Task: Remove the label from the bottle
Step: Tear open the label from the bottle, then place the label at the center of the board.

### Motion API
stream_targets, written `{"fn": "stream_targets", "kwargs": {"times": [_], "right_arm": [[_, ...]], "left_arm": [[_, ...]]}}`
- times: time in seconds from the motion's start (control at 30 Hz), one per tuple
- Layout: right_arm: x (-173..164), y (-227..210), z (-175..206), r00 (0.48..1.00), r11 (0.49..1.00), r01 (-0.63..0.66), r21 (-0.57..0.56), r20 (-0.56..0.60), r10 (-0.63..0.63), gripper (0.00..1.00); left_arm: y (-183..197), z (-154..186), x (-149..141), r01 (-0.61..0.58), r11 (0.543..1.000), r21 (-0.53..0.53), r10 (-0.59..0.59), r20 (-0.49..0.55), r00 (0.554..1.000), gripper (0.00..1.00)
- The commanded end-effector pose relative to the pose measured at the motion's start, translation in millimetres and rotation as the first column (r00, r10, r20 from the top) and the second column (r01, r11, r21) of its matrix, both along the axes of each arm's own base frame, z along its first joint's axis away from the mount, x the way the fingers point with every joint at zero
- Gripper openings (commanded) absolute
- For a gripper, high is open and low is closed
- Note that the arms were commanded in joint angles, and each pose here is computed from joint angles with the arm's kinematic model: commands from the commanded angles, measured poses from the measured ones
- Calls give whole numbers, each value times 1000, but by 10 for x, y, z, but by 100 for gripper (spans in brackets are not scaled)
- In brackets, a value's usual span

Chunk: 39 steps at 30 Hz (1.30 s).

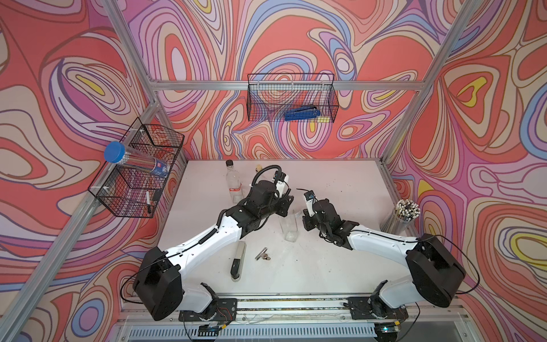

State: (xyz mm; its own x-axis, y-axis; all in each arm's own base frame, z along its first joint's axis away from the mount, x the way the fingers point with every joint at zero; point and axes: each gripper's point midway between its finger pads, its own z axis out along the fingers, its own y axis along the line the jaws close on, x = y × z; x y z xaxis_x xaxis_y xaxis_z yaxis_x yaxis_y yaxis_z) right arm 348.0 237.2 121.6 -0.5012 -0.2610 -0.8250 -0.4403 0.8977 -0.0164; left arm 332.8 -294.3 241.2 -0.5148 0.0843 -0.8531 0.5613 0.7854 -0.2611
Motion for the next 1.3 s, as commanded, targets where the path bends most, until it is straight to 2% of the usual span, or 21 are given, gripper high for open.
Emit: {"fn": "stream_targets", "kwargs": {"times": [0.0, 1.27], "right_arm": [[83, 4, 62, 1000, 1000, 9, 0, 23, -9, 0], [214, 8, 27, 1000, 1000, 12, 2, 17, -12, 0]], "left_arm": [[1, -107, -106, 33, 999, 21, -33, -21, 999, 0], [-52, -51, -152, 72, 997, 20, -72, 1, 997, 0]]}}
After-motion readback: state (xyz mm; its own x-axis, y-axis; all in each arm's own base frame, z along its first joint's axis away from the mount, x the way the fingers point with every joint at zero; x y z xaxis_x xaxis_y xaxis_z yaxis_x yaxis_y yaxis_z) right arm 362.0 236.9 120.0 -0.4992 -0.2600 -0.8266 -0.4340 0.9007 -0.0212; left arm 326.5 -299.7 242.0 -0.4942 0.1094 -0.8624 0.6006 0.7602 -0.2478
